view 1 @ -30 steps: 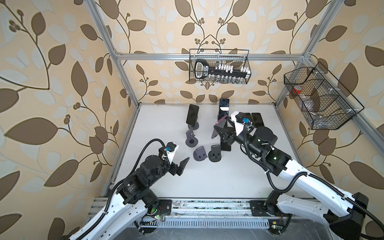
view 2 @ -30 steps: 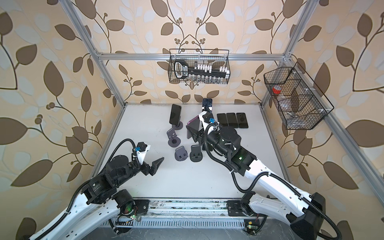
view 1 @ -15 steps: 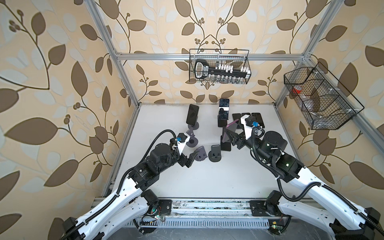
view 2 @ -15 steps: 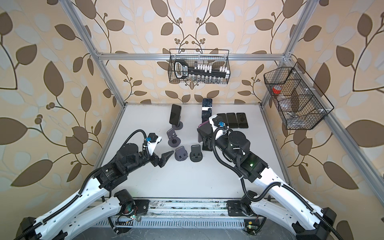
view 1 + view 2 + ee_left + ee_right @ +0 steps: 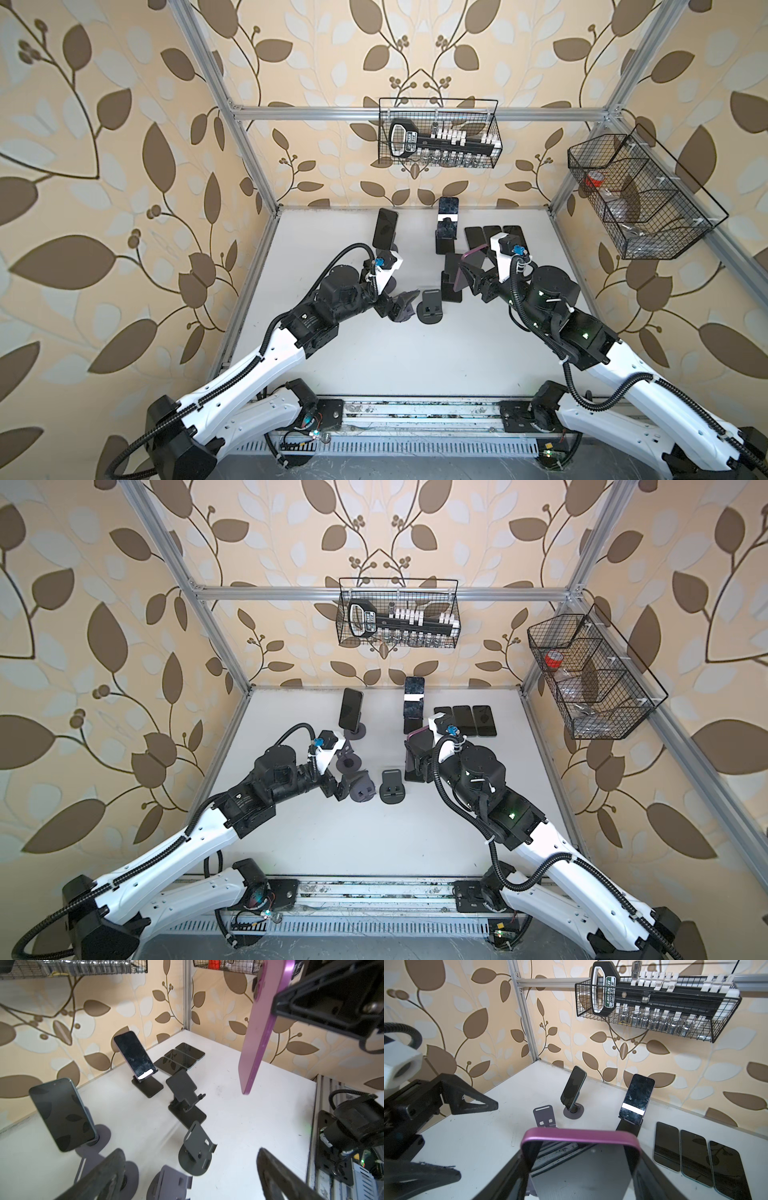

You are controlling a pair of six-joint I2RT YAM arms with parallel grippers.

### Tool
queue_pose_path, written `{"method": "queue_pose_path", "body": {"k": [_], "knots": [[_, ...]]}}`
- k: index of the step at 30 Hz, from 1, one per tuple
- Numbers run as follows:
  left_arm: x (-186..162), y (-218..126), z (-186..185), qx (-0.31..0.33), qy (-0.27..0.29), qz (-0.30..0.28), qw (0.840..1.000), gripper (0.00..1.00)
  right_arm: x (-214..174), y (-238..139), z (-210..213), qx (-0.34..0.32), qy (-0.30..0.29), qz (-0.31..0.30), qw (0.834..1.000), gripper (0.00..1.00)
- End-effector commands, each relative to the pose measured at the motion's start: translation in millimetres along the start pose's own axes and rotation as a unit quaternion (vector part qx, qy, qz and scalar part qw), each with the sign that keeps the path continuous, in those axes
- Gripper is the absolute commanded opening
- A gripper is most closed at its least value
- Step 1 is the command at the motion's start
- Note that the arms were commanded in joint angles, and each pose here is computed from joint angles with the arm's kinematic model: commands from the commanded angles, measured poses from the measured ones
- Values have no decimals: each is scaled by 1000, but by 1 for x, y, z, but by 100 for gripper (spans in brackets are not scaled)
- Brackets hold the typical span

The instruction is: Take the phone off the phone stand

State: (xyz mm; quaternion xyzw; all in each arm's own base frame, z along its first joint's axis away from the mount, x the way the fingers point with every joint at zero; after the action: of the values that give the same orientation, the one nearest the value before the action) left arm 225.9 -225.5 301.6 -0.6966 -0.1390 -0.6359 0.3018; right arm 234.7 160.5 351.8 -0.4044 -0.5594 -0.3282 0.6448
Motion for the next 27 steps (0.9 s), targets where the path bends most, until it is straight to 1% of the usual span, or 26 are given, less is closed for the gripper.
{"method": "queue_pose_path", "body": {"k": [1,2,3,4,8,14,18,22,23,24,27], "knots": [[44,4,-9,-39,46,-81,995,98,8,-6,-5,-14,23,-13,1000,29],[47,8,-9,-43,50,-85,994,98,7,-6,-5,-14,25,-9,1000,28],[51,12,-9,-45,54,-90,993,98,7,-6,-6,-16,27,-7,999,22],[54,15,-8,-47,55,-93,993,98,6,-6,-6,-17,28,-2,999,21],[60,21,-12,-66,54,-109,990,99,1,-4,-8,-27,34,16,999,21],[43,14,-24,-85,73,-115,987,99,-3,-2,-20,-59,39,38,997,20],[37,5,-38,-98,105,-119,982,99,-3,-2,-26,-73,38,46,996,20],[28,2,-55,-122,135,-112,977,99,-5,-1,-34,-85,43,60,994,20],[26,3,-58,-128,139,-109,976,99,-5,0,-38,-86,48,65,993,19],[24,4,-60,-134,141,-106,975,99,-5,0,-43,-91,55,69,992,13],[21,4,-65,-147,146,-100,973,99,-8,2,-55,-95,70,81,990,11]]}}
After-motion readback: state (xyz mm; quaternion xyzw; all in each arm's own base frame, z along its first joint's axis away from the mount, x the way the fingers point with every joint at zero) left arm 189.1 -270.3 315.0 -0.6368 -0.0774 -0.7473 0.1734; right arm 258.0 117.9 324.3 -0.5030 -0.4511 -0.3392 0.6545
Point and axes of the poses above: each gripper's point midway between its finger pads, its own y axis out along the fingers, its own z axis along the line the jaws close on, x = y × z, the point moved 4 cm from there along -y, back along the fingers, and after that the axes turned 1 degree about y, right-handed, at the moved point
